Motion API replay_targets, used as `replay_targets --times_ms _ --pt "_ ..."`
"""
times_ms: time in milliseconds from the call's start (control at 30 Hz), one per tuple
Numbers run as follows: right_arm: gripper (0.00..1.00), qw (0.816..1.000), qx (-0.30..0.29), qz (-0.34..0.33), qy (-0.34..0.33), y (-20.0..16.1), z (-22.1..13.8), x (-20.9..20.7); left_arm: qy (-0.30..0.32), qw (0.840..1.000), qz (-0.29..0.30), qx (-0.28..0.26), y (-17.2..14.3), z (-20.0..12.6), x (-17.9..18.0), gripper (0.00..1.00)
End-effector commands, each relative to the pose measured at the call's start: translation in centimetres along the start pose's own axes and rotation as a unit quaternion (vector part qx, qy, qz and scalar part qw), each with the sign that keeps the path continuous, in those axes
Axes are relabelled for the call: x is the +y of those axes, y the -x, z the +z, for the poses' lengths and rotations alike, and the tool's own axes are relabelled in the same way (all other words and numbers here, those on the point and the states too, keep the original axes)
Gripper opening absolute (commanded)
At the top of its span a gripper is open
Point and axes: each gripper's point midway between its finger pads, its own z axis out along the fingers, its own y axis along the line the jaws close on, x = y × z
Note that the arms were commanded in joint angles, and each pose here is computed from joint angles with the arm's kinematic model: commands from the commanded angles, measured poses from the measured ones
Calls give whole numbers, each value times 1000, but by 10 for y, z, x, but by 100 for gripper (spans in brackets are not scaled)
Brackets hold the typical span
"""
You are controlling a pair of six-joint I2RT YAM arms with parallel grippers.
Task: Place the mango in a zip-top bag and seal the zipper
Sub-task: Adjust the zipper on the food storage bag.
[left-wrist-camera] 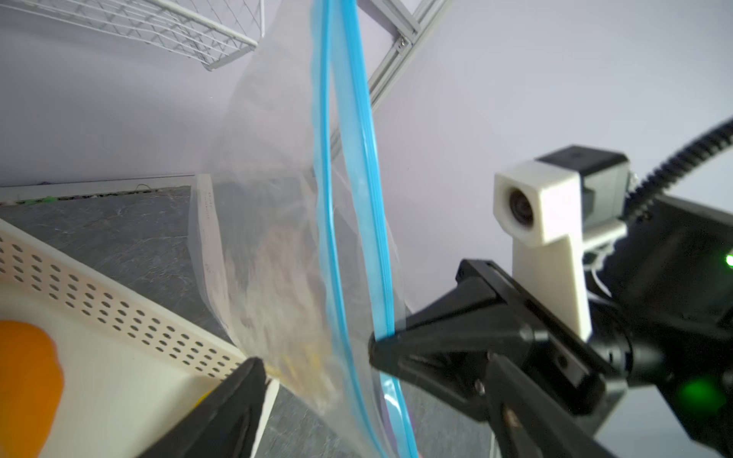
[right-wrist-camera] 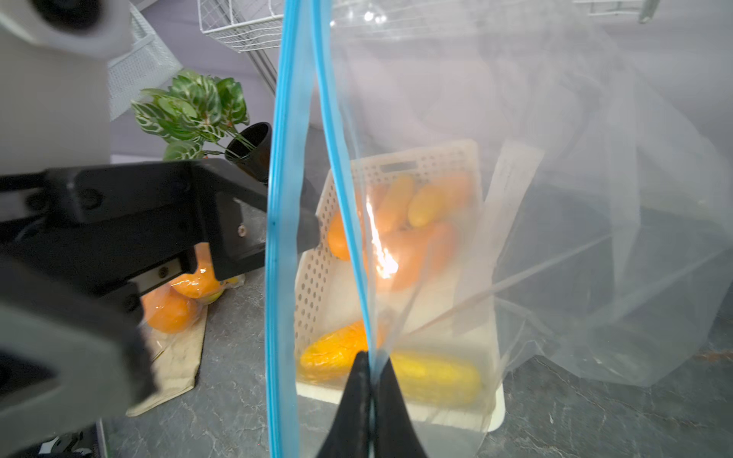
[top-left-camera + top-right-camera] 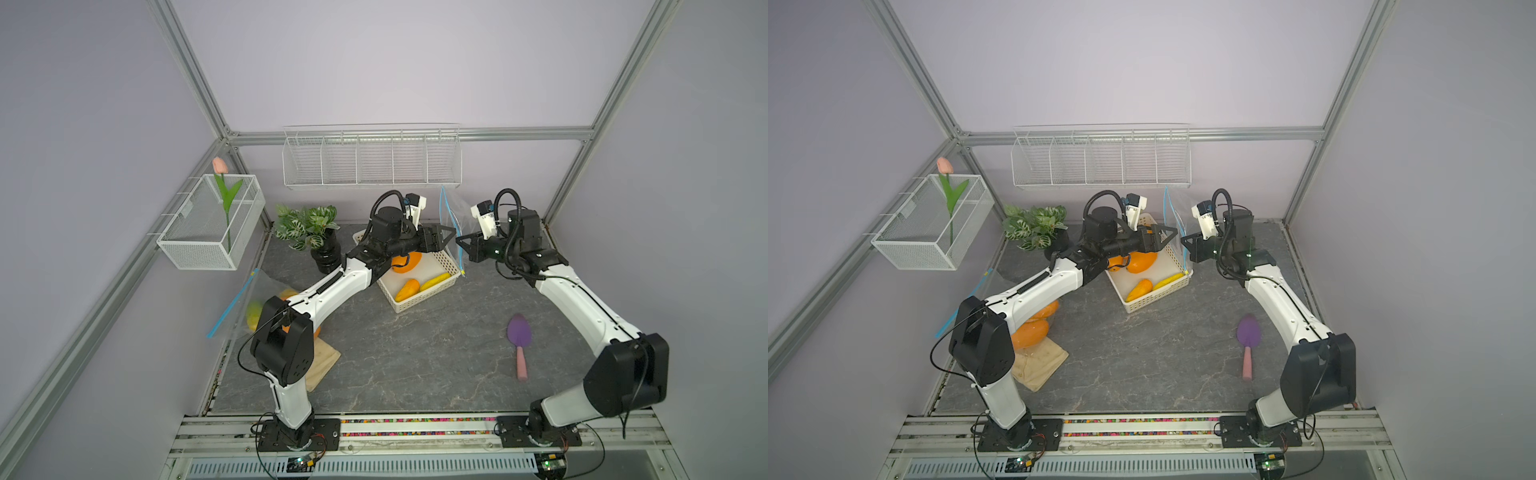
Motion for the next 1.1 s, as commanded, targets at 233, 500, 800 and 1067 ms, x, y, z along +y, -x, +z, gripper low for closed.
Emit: replay_targets --times_ms 233,500,800,1067 --pt "7 993 -73 -51 83 49 -34 75 79 995 42 -51 33 -56 -10 19" --pt "7 966 -123 -11 227 75 -8 182 250 960 78 -95 61 -184 -28 2" --pt "7 945 -89 21 315 62 27 246 372 920 108 -54 45 -274 -28 2" --pt "7 973 26 69 218 -10 73 184 409 908 89 16 7 -246 17 0"
